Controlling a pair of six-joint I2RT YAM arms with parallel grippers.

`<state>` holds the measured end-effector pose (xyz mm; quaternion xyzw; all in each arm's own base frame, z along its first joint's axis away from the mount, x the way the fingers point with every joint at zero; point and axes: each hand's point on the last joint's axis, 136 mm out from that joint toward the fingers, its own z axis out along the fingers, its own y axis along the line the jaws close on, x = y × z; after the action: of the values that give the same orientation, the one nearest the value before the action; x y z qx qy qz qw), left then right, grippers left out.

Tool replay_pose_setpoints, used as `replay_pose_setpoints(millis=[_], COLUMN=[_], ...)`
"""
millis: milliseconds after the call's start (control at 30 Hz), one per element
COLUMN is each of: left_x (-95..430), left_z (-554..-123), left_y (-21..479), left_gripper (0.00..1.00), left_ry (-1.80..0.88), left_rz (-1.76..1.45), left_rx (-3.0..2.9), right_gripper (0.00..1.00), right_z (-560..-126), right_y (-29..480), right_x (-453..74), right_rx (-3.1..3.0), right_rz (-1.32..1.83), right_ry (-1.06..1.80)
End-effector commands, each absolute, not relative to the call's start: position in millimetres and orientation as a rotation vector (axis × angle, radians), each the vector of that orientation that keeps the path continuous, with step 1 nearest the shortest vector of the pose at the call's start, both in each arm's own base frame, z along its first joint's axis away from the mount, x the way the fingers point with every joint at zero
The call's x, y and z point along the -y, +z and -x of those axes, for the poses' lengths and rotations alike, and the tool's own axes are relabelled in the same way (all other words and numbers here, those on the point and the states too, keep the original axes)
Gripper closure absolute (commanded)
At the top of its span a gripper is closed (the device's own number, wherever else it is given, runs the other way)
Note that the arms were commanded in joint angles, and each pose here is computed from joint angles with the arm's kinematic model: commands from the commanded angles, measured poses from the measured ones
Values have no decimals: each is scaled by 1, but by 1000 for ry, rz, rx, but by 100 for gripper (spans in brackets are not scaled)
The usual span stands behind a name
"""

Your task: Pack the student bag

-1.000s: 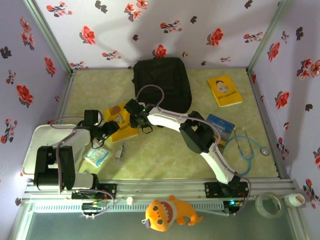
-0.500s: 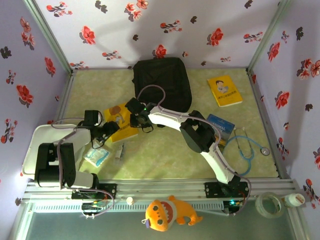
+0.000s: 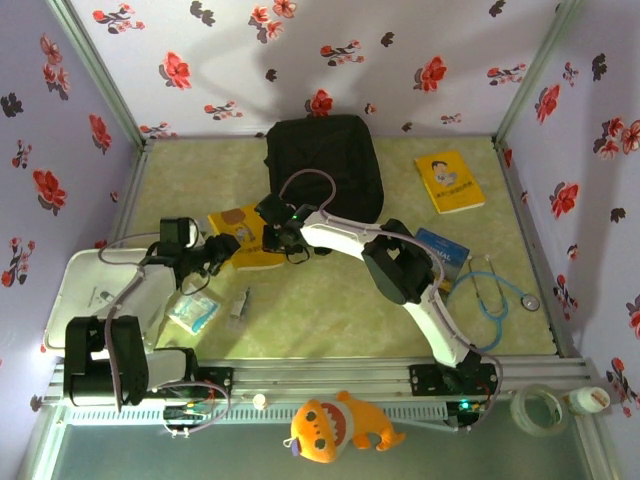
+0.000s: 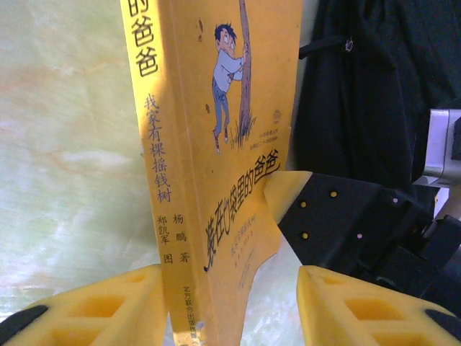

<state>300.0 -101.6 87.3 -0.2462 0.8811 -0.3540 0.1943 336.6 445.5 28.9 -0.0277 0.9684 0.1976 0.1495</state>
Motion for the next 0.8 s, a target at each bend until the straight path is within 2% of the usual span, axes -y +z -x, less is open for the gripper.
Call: replay_pose_setpoints(millis=[0, 167, 333, 467, 633, 767], left_x=[119, 121, 120, 114, 107, 104], left_z=[-301, -305, -311, -320, -332, -343], left_y=[89, 81, 82, 86, 113, 151], left_gripper=[54, 59, 70, 83, 100, 100], left_ry=[-1144, -1153, -1139, -1083, -1012, -996], left_rz=[690, 725, 710, 709, 657, 621], left_rx=[-2484, -2491, -2496, -2465, -2416, -2339], right_gripper=[67, 66, 66, 63, 52, 38], right_z=[-317, -317, -319, -331, -345, -344], right_y=[0, -2, 7, 38, 98, 152], right_x=[-442, -443, -447, -445, -435, -419], right_rx=[-2881, -2884, -2850, -2768, -2622, -2475], right_rz=[47, 5, -14, -21, -31, 27], right_ry=[571, 602, 652, 709, 853, 908])
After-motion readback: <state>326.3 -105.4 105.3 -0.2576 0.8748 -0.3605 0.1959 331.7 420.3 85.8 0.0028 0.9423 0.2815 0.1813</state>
